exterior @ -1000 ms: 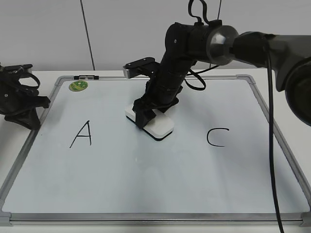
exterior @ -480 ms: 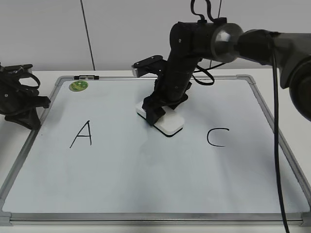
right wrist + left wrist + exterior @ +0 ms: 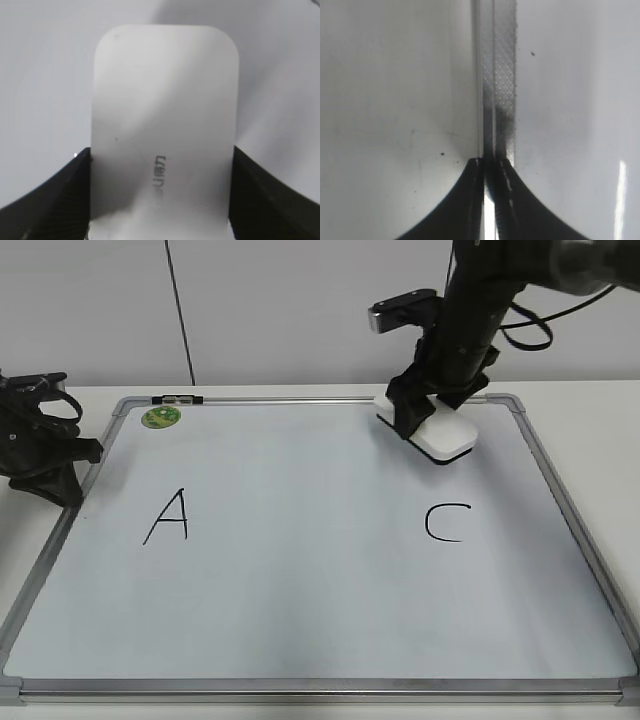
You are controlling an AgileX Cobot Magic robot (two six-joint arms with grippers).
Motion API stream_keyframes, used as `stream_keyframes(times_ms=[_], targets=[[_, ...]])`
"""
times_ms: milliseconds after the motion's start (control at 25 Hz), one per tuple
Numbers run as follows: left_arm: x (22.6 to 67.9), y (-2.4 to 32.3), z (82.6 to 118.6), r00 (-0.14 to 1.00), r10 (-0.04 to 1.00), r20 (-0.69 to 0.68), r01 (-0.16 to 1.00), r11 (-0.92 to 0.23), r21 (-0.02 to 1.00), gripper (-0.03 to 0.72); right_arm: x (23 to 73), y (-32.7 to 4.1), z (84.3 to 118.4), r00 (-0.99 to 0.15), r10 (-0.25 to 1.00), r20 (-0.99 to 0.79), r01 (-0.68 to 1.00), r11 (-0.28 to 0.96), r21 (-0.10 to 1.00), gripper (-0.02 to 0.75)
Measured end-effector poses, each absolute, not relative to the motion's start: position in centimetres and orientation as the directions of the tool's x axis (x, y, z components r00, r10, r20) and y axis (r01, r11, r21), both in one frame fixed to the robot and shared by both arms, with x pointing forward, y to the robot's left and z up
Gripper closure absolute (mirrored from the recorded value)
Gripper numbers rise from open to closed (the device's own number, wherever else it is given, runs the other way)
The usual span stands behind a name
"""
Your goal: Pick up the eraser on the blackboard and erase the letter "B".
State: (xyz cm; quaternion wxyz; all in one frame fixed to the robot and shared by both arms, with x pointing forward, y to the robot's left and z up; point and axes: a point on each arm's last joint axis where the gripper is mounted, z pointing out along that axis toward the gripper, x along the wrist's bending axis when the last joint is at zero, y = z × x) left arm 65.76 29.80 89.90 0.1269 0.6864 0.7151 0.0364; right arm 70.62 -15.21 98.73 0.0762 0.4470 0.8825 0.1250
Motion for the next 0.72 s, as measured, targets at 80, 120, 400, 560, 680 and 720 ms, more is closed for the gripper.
stream_keyframes(times_ms=[80, 120, 400, 560, 680, 720], targets=[[65.8, 29.8, 89.9, -0.025, 0.991, -0.132, 0.973, 0.055, 0.226, 0.644, 70.6, -16.7, 99.7, -0.549, 0.836, -0.015, 0.799, 0.530, 0.285, 0.204], [65.8, 29.8, 89.9, -0.025, 0.991, -0.132, 0.973, 0.055, 0.226, 0.644, 70.6, -17.6, 100.3, -0.526, 0.850, -0.010, 0.814, 0.507, 0.283, 0.204], [65.8, 29.8, 89.9, -0.025, 0.991, -0.132, 0.973, 0.055, 0.226, 0.644, 68.9, -23.1, 102.6, -0.393, 0.920, 0.006, 0.888, 0.377, 0.263, 0.204], [65.8, 29.8, 89.9, -0.025, 0.991, -0.132, 0.973, 0.055, 0.226, 0.644, 66.4, -25.6, 102.1, -0.298, 0.955, 0.011, 0.920, 0.284, 0.271, 0.204], [65.8, 29.8, 89.9, -0.025, 0.991, -0.132, 0.973, 0.055, 0.226, 0.644, 64.2, -26.5, 101.2, -0.230, 0.973, 0.015, 0.929, 0.215, 0.302, 0.204], [65.8, 29.8, 89.9, -0.025, 0.991, -0.132, 0.973, 0.055, 0.226, 0.644, 63.6, -26.6, 100.8, -0.216, 0.976, 0.016, 0.930, 0.201, 0.307, 0.204]])
